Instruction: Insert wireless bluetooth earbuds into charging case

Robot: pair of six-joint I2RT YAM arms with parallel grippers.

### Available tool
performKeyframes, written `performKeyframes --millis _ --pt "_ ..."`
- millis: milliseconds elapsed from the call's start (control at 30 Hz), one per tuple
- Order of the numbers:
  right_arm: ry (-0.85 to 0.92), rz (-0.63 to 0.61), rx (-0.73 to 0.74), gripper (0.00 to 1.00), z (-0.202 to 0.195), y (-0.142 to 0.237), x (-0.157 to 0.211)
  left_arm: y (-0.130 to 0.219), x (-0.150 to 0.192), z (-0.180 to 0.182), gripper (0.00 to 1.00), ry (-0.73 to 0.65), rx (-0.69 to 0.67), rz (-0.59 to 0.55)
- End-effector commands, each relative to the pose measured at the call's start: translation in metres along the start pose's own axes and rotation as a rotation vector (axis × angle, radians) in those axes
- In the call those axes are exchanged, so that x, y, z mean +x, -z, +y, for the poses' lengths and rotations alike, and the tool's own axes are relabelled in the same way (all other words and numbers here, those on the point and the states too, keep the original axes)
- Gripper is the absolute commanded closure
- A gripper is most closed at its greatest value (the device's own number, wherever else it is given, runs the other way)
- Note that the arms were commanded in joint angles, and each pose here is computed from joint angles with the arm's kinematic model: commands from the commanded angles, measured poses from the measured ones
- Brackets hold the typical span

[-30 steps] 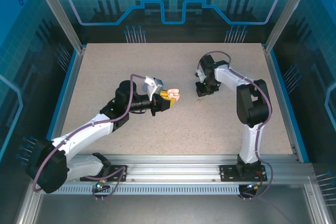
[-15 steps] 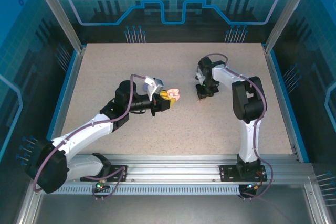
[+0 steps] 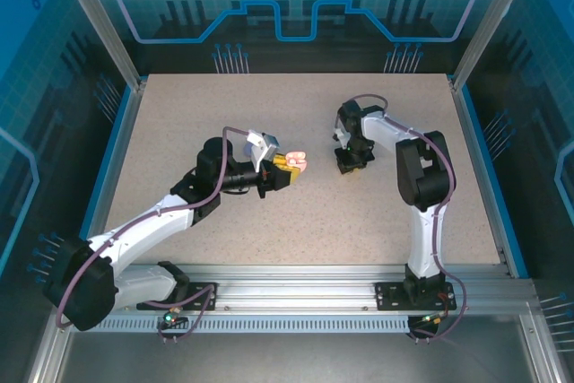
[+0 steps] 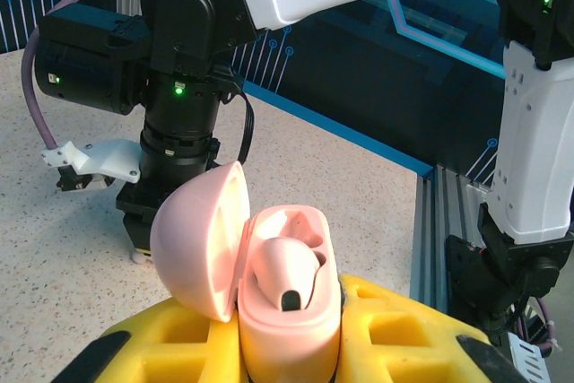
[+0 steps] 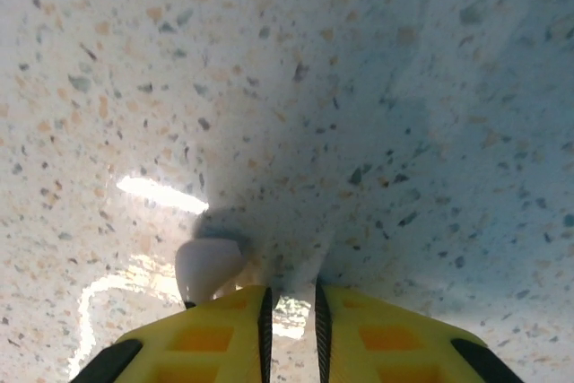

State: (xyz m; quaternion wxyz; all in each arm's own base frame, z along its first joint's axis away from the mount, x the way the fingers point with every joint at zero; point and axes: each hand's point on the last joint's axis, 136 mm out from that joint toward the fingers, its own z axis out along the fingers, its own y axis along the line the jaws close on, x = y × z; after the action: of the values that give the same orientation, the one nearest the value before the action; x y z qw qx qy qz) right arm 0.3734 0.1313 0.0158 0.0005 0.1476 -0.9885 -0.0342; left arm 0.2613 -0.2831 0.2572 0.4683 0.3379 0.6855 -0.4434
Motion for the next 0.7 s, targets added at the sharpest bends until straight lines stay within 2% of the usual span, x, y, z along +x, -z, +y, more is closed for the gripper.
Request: performKeyframes --millis 0,167,333,667 --pt "0.009 0.011 0.022 0.77 0.001 0.010 0.010 0.001 0.000 0.005 0.93 0.008 -0.015 -0.004" --pt "-0.005 -0.049 0.031 0.75 0.001 0.030 0.001 0.001 -0.001 0.005 0.93 0.005 -0.016 -0.005" --pt "0.018 -0.081 -0.052 0.68 0.017 0.041 -0.008 0.001 -0.002 0.004 0.93 0.003 -0.015 -0.007" --pt "0.042 -0.010 -0.040 0.57 0.026 0.019 -0.014 0.002 -0.001 0.004 0.93 0.007 -0.016 -0.003"
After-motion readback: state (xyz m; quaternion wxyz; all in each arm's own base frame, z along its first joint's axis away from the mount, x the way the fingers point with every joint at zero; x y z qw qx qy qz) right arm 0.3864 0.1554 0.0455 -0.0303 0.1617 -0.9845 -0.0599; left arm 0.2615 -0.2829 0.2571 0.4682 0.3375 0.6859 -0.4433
